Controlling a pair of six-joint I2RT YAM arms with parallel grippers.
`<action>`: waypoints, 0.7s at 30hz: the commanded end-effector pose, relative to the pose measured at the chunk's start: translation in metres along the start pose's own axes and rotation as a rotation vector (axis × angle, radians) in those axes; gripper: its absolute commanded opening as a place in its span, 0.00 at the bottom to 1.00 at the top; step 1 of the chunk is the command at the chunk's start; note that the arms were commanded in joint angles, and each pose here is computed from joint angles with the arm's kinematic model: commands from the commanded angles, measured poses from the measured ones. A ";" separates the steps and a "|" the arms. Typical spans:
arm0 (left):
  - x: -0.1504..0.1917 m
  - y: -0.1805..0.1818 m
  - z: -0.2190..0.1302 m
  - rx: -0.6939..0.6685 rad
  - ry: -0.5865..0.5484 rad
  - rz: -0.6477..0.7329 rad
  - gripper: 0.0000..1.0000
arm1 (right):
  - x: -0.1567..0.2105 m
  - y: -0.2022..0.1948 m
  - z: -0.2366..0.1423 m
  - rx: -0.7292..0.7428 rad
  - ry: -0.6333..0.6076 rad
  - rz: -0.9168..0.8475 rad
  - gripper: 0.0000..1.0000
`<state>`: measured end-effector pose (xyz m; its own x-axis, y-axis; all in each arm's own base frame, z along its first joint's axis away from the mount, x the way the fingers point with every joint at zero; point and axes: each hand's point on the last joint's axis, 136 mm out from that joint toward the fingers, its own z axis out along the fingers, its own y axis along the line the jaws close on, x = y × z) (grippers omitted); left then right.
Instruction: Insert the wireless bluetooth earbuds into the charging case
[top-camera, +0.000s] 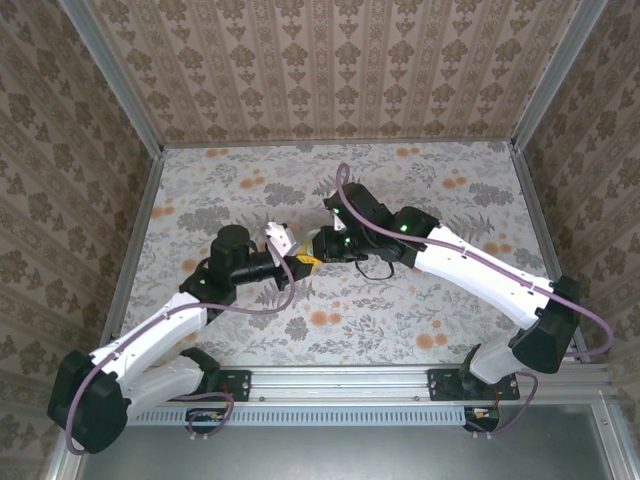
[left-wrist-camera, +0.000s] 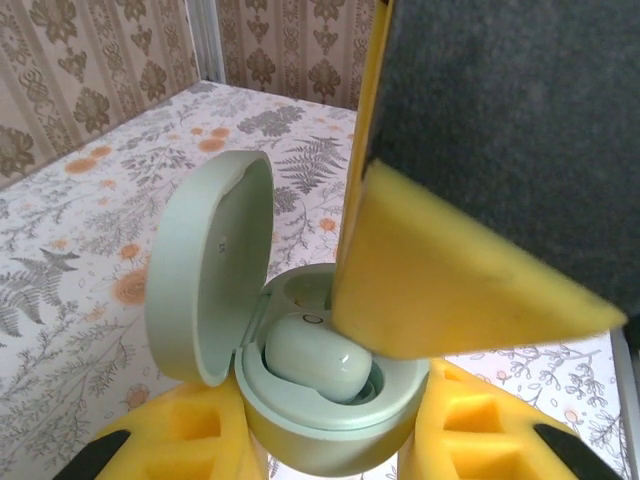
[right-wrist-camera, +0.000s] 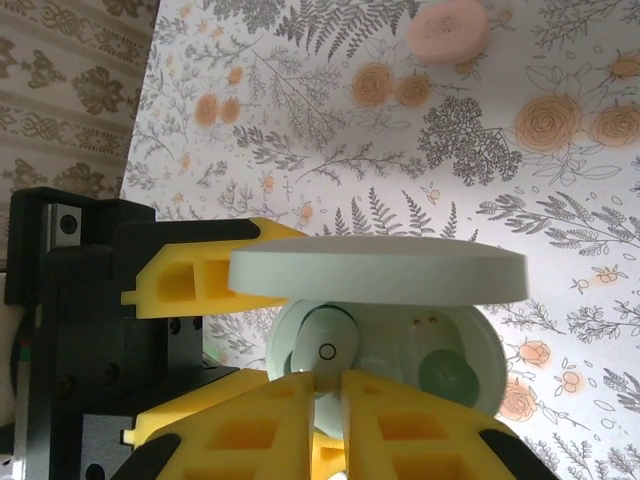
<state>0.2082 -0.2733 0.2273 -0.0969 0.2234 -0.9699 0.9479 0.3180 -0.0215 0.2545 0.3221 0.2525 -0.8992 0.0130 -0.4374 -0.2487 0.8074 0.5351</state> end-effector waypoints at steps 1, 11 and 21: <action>-0.014 0.001 -0.003 -0.026 -0.065 0.070 0.00 | -0.016 0.000 -0.036 -0.061 -0.080 0.046 0.16; -0.020 0.008 -0.011 -0.113 -0.115 0.151 0.00 | -0.007 -0.123 -0.066 0.161 -0.121 0.262 0.27; -0.027 0.013 -0.016 -0.171 -0.133 0.219 0.00 | 0.048 -0.242 -0.049 0.337 -0.023 0.513 0.39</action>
<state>0.2185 -0.2610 0.2454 0.0823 0.1928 -0.9778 0.8947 0.4180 0.1577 0.2649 0.1072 0.1510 -0.8558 0.4543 -0.2472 0.3236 0.8432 0.4293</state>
